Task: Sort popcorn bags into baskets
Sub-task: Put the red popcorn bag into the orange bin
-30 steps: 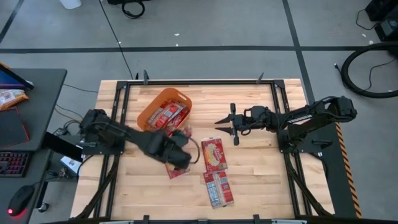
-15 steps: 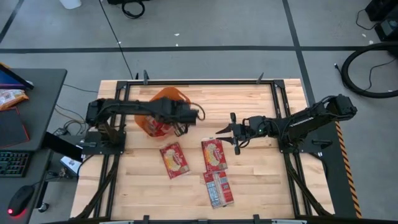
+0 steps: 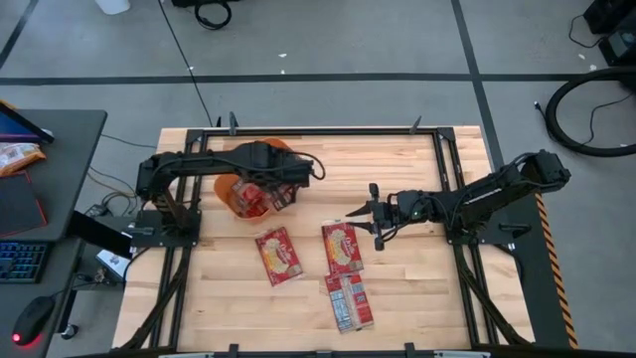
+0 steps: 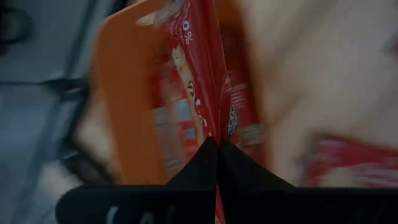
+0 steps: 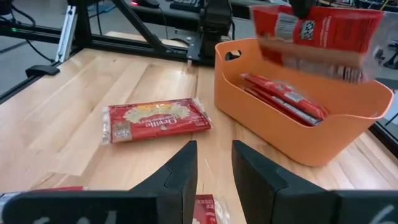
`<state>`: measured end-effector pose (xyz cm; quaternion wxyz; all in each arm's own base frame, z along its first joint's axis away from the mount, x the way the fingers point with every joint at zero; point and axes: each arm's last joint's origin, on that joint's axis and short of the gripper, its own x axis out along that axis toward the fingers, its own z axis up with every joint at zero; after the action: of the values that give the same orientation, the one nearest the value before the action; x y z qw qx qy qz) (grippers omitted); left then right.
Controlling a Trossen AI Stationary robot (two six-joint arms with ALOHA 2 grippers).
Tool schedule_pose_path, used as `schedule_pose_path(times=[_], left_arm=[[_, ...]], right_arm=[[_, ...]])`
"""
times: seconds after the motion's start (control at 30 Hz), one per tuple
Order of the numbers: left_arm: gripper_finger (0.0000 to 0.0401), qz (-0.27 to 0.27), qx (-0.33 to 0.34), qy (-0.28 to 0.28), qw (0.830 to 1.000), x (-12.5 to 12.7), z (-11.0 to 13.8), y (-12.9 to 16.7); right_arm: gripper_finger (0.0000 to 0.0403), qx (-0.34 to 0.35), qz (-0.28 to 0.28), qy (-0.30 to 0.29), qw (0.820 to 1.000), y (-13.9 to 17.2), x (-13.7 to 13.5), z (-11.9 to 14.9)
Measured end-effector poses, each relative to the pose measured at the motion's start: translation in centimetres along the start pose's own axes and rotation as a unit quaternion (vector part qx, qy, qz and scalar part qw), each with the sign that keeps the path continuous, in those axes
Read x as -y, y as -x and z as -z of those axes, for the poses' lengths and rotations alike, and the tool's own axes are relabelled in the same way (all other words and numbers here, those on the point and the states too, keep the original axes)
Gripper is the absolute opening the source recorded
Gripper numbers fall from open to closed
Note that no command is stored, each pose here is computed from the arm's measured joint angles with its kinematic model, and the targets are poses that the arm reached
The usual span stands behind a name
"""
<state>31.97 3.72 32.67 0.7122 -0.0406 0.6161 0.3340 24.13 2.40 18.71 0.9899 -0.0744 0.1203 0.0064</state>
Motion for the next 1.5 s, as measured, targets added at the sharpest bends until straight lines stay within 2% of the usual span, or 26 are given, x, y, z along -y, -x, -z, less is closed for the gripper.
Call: schedule_pose_path(times=[0.1, 0.3, 0.4, 0.47, 0.67, 0.8, 0.93, 1.07, 1.23, 1.5], left_arm=[[0.0004, -0.049, -0.015, -0.013, 0.999, -0.1, 0.5, -1.0], [0.0003, -0.080, -0.050, -0.062, 0.994, 0.0, 1.3, -4.5], [0.0003, -0.120, -0.064, -0.083, 0.987, -0.6, 1.6, -5.9], [0.0007, -0.124, -0.075, -0.090, 0.985, -0.9, 1.7, -6.7], [0.0060, -0.106, -0.093, -0.082, 0.987, -1.1, 1.9, -7.2], [0.0107, -0.105, -0.102, -0.079, 0.986, -0.5, 2.4, -5.7], [0.0135, -0.064, -0.056, -0.083, 0.993, 1.7, 2.4, -3.5], [0.0145, 0.018, 0.041, -0.128, 0.991, 6.2, 2.7, -1.5], [0.0146, 0.071, 0.124, -0.189, 0.971, 10.4, 4.0, 0.6], [0.0152, 0.071, 0.155, -0.322, 0.931, 13.9, 8.0, 2.6]], right_arm=[[0.0105, 0.000, 0.000, 0.000, 1.000, 0.0, 0.0, 0.0], [0.0105, 0.000, 0.000, 0.004, 1.000, 0.0, 0.0, 0.0], [0.0105, 0.000, 0.002, 0.005, 1.000, 0.0, 0.1, 0.0], [0.0105, 0.000, 0.003, 0.006, 1.000, 0.0, 0.2, 0.0], [0.0105, 0.000, 0.006, 0.008, 1.000, 0.0, 0.3, 0.0], [0.0105, 0.000, 0.006, 0.008, 1.000, 0.0, 0.3, 0.0], [0.0105, 0.000, 0.006, 0.008, 1.000, 0.0, 0.3, 0.0], [0.0105, 0.000, 0.008, 0.014, 1.000, 0.0, 0.3, 0.0], [0.0105, 0.000, 0.008, 0.016, 1.000, 0.0, 0.3, 0.0], [0.0105, 0.002, 0.010, 0.017, 1.000, 0.0, 0.3, 0.0]])
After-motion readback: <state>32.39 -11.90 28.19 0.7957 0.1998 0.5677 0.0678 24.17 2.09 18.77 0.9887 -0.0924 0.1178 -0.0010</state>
